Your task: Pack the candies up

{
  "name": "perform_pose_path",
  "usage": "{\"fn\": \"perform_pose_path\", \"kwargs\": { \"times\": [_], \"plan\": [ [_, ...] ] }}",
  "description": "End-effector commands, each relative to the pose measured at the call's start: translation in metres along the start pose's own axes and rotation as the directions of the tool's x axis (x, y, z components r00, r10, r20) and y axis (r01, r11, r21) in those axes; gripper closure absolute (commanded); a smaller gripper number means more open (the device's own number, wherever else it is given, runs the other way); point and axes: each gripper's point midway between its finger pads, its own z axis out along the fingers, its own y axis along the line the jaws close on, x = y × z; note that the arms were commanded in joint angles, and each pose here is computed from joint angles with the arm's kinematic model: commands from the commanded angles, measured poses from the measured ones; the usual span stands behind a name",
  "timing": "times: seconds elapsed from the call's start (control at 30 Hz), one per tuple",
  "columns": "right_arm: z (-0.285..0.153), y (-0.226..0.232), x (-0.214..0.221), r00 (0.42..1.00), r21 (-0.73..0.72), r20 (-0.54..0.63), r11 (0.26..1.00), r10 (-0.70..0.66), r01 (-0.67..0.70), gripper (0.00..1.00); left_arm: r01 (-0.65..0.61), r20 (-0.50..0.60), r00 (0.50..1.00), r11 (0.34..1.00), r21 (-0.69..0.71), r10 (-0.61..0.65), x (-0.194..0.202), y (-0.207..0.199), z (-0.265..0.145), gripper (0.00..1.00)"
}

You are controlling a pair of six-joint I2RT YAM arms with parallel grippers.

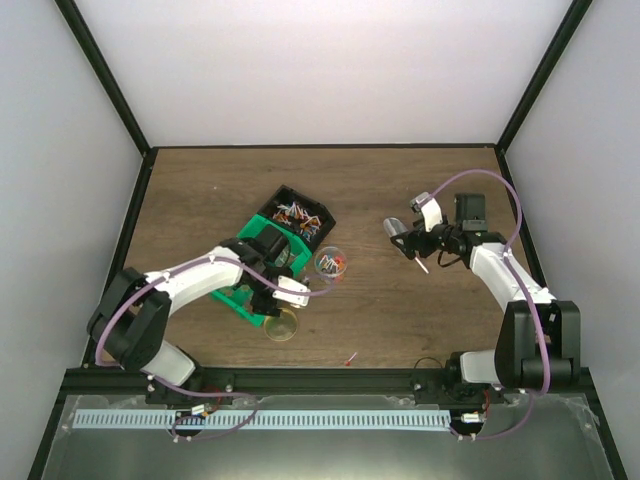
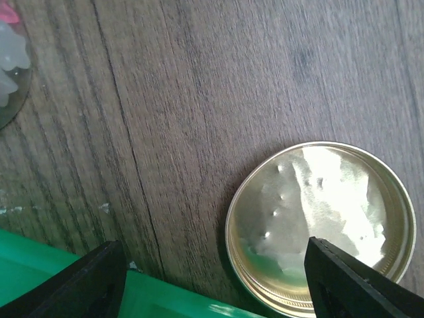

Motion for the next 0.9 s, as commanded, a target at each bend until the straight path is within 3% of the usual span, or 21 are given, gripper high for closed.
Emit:
{"fn": "perform_pose_path", "kwargs": {
  "times": [0.0,0.4,0.7,0.87],
  "plan": [
    [-0.010,0.004,-0.013,0.998,-0.007,0.027,0.999,0.048,-0.048,0.12,-0.076,-0.052,0.996,0.997,-0.017,0.075,0.004,0.006,0.011,0.26],
    [-0.031,0.007,-0.032,0.996,0.051,0.090,0.999,0.009,-0.014,0.18,-0.054,-0.091,0.994,0.998,0.044,0.057,0.014,-0.004,0.028,0.60],
    [-0.038,0.013,-0.036,0.993,0.043,0.114,0.999,0.002,-0.007,0.18,-0.045,-0.089,0.995,0.997,0.060,0.050,0.018,-0.014,0.031,0.66],
    [-0.042,0.018,-0.037,0.991,0.039,0.122,0.998,-0.048,0.043,0.20,0.010,-0.067,0.998,0.997,0.080,-0.004,0.012,-0.014,0.030,0.86]
  ]
}}
